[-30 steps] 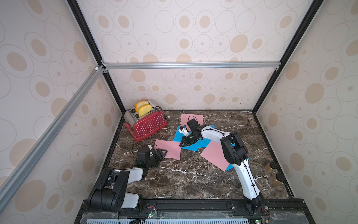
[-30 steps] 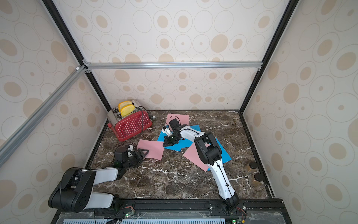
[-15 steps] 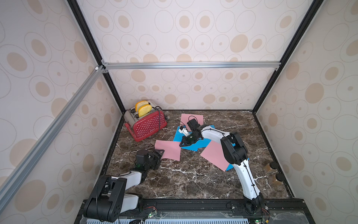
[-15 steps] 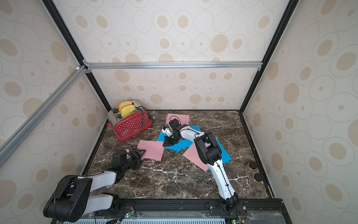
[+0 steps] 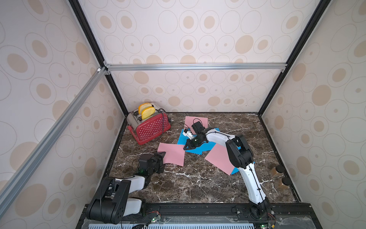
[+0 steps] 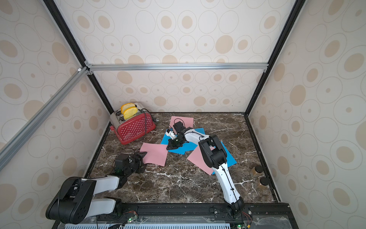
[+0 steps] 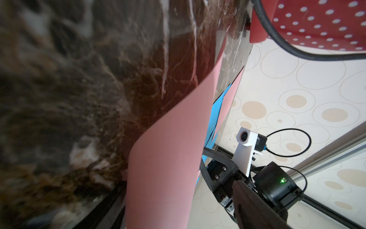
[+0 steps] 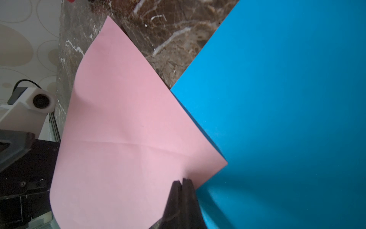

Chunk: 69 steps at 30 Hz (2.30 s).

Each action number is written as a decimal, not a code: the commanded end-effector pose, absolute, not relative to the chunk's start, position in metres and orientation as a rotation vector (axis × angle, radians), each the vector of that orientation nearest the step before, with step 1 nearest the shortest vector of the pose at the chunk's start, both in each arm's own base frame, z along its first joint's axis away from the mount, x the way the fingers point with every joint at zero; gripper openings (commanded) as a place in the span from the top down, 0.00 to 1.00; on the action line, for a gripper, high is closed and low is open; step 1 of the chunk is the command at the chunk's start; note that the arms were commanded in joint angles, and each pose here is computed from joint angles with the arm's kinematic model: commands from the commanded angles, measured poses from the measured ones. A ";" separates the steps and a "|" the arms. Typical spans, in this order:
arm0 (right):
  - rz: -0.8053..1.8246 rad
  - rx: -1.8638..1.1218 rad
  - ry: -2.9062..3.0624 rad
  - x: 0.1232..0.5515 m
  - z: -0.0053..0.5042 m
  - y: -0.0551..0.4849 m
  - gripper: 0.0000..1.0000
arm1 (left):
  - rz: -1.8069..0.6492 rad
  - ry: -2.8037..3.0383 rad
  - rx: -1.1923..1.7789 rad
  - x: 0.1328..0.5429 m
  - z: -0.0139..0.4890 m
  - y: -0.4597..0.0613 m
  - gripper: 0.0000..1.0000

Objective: Sort the scattered colored papers by color
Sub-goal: Pick up the colored paper from the center of the board.

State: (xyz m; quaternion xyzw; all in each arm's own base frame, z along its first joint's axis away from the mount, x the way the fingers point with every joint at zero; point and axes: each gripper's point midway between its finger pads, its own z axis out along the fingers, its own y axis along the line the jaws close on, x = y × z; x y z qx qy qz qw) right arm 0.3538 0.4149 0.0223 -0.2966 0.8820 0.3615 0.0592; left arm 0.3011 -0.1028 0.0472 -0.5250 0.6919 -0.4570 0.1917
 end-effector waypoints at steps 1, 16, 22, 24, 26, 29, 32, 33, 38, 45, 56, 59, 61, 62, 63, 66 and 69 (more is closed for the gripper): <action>0.902 -0.836 2.872 0.344 -0.029 0.378 1.00 | -1.244 1.921 -1.632 0.291 0.036 -0.098 0.16; 0.918 -0.819 2.882 0.342 -0.031 0.375 1.00 | -0.857 2.313 -1.477 0.252 -0.021 -0.087 0.14; 0.926 -0.809 2.882 0.343 -0.030 0.374 1.00 | -0.828 2.363 -1.421 0.262 -0.024 -0.090 0.24; 0.927 -0.807 2.878 0.345 -0.030 0.374 1.00 | -0.803 2.381 -1.403 0.260 -0.023 -0.088 0.33; 0.929 -0.805 2.878 0.345 -0.030 0.374 1.00 | -0.785 2.383 -1.390 0.258 -0.020 -0.085 0.50; 0.928 -0.799 2.877 0.348 -0.029 0.373 1.00 | -0.733 2.401 -1.355 0.254 -0.014 -0.080 0.74; 0.915 -0.807 2.869 0.350 -0.025 0.372 1.00 | -0.700 2.425 -1.290 0.256 -0.007 -0.078 0.87; 0.910 -0.813 2.863 0.351 -0.023 0.372 1.00 | -0.700 2.429 -1.264 0.259 -0.004 -0.079 0.90; 0.880 -0.830 2.815 0.359 -0.003 0.373 1.00 | -0.720 2.422 -1.129 0.277 0.011 -0.084 1.00; 0.851 -0.865 2.712 0.371 0.051 0.376 0.99 | -0.797 2.348 -0.799 0.308 0.068 -0.097 1.00; 0.721 -0.869 2.592 0.370 0.150 0.330 0.84 | -0.928 2.391 -0.256 0.284 0.140 -0.130 1.00; 0.702 -0.826 2.578 0.365 0.167 0.310 0.76 | -0.996 2.404 -0.193 0.266 0.155 -0.138 1.00; 0.702 -0.784 2.577 0.364 0.172 0.297 0.73 | -1.071 2.394 -0.178 0.256 0.166 -0.144 1.00; 0.707 -0.767 2.578 0.363 0.174 0.292 0.72 | -1.095 2.404 -0.179 0.251 0.169 -0.146 1.00; 0.711 -0.753 2.583 0.363 0.173 0.288 0.72 | -1.107 2.427 -0.186 0.245 0.168 -0.146 1.00; 0.734 -0.722 2.602 0.363 0.170 0.280 0.72 | -1.130 2.546 -0.205 0.226 0.154 -0.148 1.00; 0.771 -0.718 2.613 0.361 0.168 0.281 0.72 | -1.048 2.692 -0.241 0.210 0.135 -0.139 1.00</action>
